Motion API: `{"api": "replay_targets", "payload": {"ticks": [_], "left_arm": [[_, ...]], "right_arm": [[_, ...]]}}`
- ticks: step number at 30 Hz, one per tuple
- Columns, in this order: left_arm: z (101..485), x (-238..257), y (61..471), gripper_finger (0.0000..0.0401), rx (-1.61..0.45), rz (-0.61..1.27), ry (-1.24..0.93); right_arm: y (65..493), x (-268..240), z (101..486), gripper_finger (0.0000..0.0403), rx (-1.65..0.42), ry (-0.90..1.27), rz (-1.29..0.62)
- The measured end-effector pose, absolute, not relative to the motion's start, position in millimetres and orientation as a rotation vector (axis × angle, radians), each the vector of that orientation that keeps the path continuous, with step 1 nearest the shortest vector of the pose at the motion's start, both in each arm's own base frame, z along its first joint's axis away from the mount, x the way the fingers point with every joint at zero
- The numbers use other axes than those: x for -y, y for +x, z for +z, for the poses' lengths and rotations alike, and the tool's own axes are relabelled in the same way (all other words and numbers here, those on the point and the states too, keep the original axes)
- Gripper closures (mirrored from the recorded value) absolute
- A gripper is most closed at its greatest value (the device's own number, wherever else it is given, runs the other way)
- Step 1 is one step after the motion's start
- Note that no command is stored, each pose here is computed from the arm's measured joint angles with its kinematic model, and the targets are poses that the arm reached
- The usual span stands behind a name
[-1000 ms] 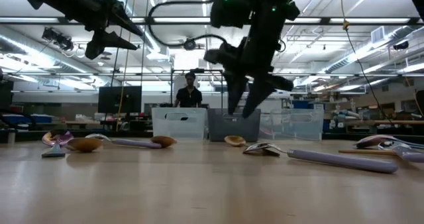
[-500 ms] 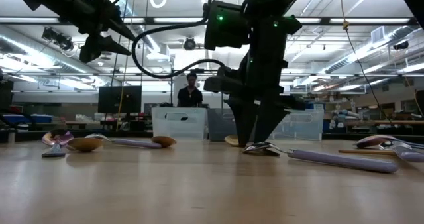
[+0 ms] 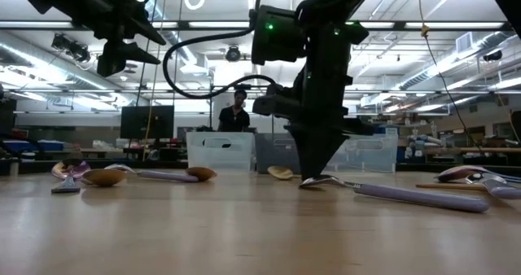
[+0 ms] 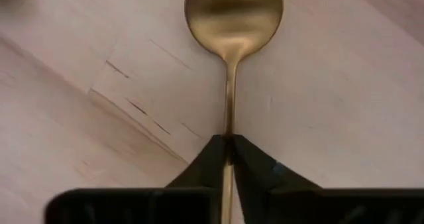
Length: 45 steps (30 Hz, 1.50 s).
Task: Sort silverware by color (type)
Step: Put the gold spoon into the black bin
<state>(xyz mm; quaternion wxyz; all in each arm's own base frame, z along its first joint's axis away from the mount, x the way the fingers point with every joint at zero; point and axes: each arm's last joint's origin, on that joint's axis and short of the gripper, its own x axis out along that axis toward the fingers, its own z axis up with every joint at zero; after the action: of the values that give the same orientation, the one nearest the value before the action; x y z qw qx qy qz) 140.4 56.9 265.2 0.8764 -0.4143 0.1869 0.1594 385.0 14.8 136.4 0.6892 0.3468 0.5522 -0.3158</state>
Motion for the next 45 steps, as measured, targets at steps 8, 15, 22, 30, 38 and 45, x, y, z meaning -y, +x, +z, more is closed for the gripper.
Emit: {"api": "replay_targets", "payload": {"ticks": [8,15,22,30,38,45], "left_arm": [[265.2,-56.9,140.4,0.022,-0.39,0.333,-0.868],[265.5,-57.1,140.6,0.022,-0.386,0.332,-0.863],[266.0,-57.5,140.8,0.022,-0.377,0.34,-0.859],[266.1,-58.2,140.7,0.022,-0.369,0.36,-0.857],[266.7,-59.8,140.7,0.022,-0.346,0.409,-0.848],[270.3,-61.8,142.0,0.022,-0.287,0.444,-0.849]], "right_arm": [[384.4,-9.7,139.1,0.0385,-1.235,0.77,-0.697],[380.1,-2.3,155.9,0.0387,-1.195,0.747,-0.699],[377.5,2.7,169.3,0.0387,-1.168,0.737,-0.685],[372.1,21.0,194.9,0.0387,-1.096,0.748,-0.658],[363.4,55.5,229.1,0.0387,-0.949,0.781,-0.637],[360.8,87.6,239.2,0.0387,-0.877,0.825,-0.57]]}}
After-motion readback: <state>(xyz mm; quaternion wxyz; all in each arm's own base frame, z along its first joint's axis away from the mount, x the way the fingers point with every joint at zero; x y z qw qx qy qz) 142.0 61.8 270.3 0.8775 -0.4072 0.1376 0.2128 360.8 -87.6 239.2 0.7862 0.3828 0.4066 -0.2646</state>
